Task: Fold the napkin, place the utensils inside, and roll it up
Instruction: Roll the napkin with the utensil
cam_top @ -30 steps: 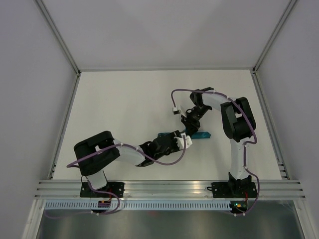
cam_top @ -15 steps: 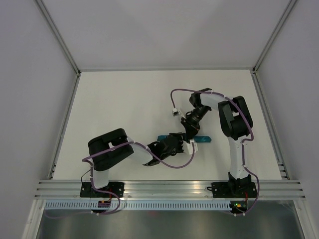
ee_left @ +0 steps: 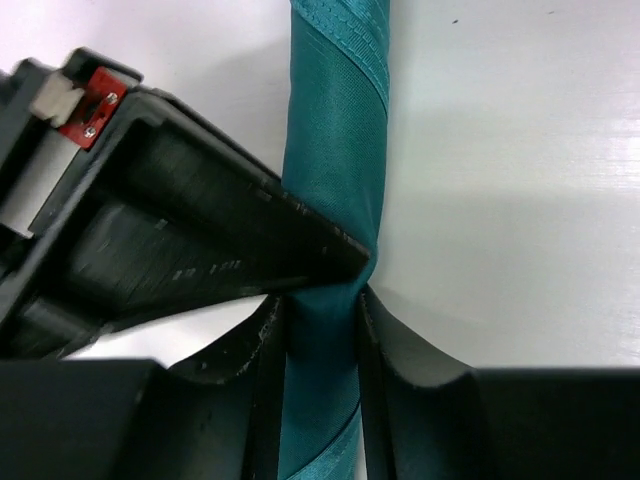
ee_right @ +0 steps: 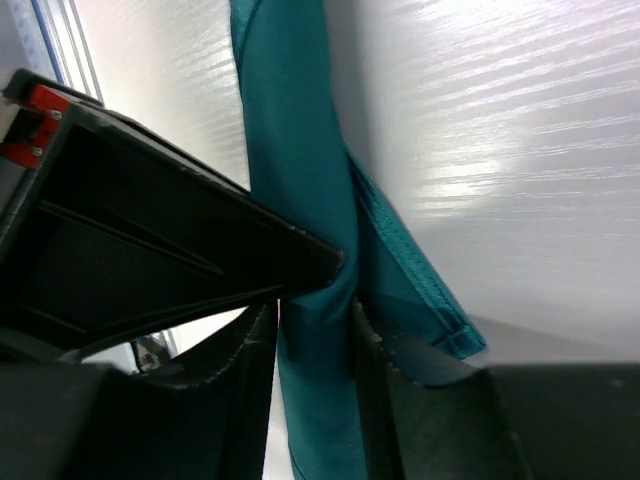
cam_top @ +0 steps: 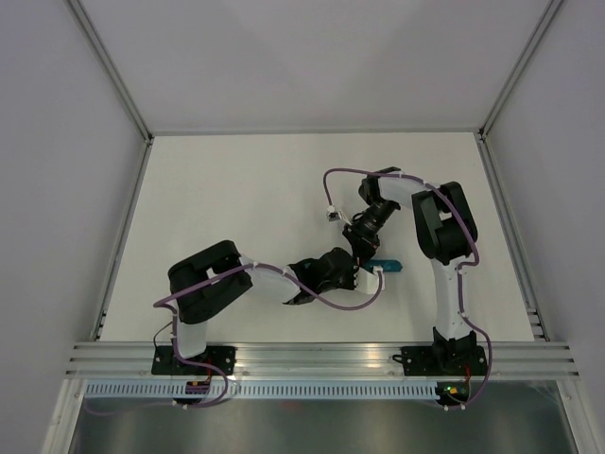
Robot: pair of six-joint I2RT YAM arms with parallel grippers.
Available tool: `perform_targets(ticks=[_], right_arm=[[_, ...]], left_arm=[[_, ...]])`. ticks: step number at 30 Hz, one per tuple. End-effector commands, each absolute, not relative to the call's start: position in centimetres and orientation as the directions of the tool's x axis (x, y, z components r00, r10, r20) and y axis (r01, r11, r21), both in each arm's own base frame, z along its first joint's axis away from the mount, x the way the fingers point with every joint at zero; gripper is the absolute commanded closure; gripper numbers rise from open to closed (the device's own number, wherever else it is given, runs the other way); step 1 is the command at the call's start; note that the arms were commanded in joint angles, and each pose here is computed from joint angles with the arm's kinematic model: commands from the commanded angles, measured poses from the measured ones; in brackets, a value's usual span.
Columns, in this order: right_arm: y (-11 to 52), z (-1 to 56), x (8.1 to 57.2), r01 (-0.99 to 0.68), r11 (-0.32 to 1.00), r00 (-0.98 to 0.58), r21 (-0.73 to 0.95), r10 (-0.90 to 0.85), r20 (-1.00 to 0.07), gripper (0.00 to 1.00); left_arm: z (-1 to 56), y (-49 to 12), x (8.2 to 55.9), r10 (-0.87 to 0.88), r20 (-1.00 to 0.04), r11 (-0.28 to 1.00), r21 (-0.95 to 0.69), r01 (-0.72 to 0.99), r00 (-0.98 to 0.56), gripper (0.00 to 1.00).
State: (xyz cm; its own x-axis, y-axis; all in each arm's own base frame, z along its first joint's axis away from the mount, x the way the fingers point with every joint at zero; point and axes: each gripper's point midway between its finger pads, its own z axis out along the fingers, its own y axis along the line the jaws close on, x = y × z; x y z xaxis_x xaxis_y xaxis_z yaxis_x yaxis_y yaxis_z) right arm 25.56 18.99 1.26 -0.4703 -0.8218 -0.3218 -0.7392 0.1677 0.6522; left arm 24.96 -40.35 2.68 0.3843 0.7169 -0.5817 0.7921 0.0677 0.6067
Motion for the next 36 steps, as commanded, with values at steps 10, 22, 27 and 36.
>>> perform_targets(ticks=[10,22,27,36], right_arm=[[18.1,1.5,36.5,-0.890,0.354,-0.451,0.286,-0.773,-0.446,0.40],[10.3,9.1,43.3,-0.674,0.719,-0.633,0.168,-0.446,-0.633,0.40],[8.0,10.8,42.4,-0.635,0.754,-0.648,0.169,-0.400,-0.648,0.41],[5.4,9.7,37.4,-0.584,0.793,-0.712,0.176,-0.397,-0.579,0.47]], left_arm=[[-2.0,-39.2,22.4,0.779,-0.612,0.061,0.284,0.957,0.132,0.98],[-2.4,-38.9,23.9,0.737,-0.647,0.252,-0.007,0.968,-0.197,0.97],[-3.0,-38.5,24.2,0.719,-0.599,0.343,-0.136,0.930,-0.353,0.96],[-3.7,-39.2,24.1,0.627,-0.527,0.487,-0.309,0.817,-0.574,0.93]])
